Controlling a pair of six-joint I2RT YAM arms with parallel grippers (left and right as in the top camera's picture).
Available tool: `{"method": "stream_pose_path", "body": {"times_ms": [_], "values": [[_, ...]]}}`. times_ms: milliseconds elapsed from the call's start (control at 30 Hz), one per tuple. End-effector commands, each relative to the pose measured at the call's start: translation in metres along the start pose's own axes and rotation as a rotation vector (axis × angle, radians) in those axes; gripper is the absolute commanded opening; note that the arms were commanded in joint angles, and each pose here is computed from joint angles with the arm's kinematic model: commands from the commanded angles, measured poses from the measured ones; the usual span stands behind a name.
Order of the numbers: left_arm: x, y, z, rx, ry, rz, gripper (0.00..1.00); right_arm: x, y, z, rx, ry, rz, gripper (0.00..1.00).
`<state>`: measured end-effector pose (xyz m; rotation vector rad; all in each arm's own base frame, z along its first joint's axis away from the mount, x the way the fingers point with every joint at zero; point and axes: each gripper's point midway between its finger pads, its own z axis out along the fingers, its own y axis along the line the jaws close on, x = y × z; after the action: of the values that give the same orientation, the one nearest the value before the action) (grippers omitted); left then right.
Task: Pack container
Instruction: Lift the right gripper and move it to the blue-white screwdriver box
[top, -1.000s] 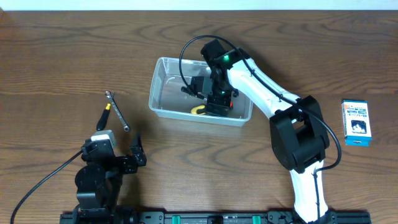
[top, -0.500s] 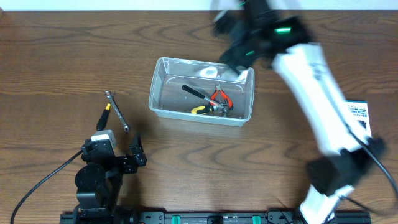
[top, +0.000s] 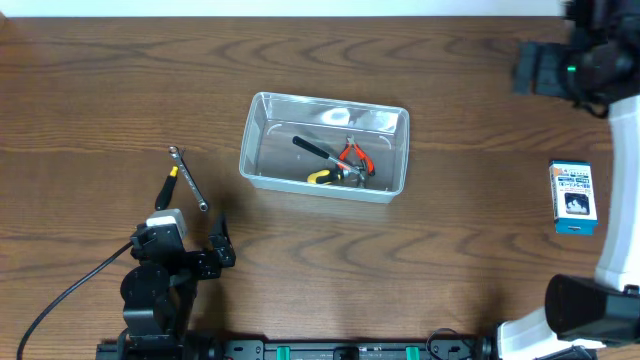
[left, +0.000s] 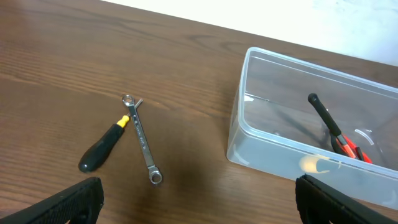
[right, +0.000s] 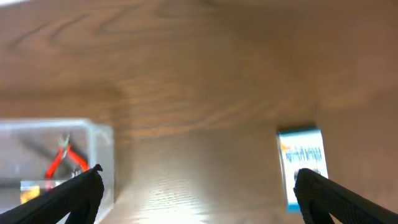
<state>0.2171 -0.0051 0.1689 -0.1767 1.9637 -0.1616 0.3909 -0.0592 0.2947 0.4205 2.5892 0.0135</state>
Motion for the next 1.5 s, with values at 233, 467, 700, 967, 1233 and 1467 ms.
{"method": "stream_pose_path", "body": {"times_ms": [233, 467, 700, 967, 1233, 1467], "values": [[-0.009, -0.002, -0.004, 0.007, -0.022, -0.005, 0.98, 0.053, -0.136, 0.06, 0.164, 0.242, 0.151, 0.99], [-0.009, -0.002, -0.004, 0.007, -0.022, -0.004, 0.98, 0.088, -0.167, 0.046, 0.176, 0.358, 0.182, 0.99], [-0.009, -0.002, -0.004, 0.007, -0.022, -0.004, 0.98, 0.121, -0.147, 0.022, 0.113, 0.49, 0.231, 0.99], [-0.009, -0.002, -0.004, 0.007, -0.021, -0.004, 0.98, 0.147, -0.119, -0.03, 0.069, 0.414, 0.228, 0.99], [-0.008, -0.002, -0.004, 0.006, -0.016, -0.005, 0.98, 0.184, -0.084, -0.059, -0.021, 0.245, 0.13, 0.99], [-0.003, -0.001, -0.004, 0.002, 0.003, -0.006, 0.98, 0.182, -0.077, -0.025, -0.08, 0.285, -0.068, 0.99]]}}
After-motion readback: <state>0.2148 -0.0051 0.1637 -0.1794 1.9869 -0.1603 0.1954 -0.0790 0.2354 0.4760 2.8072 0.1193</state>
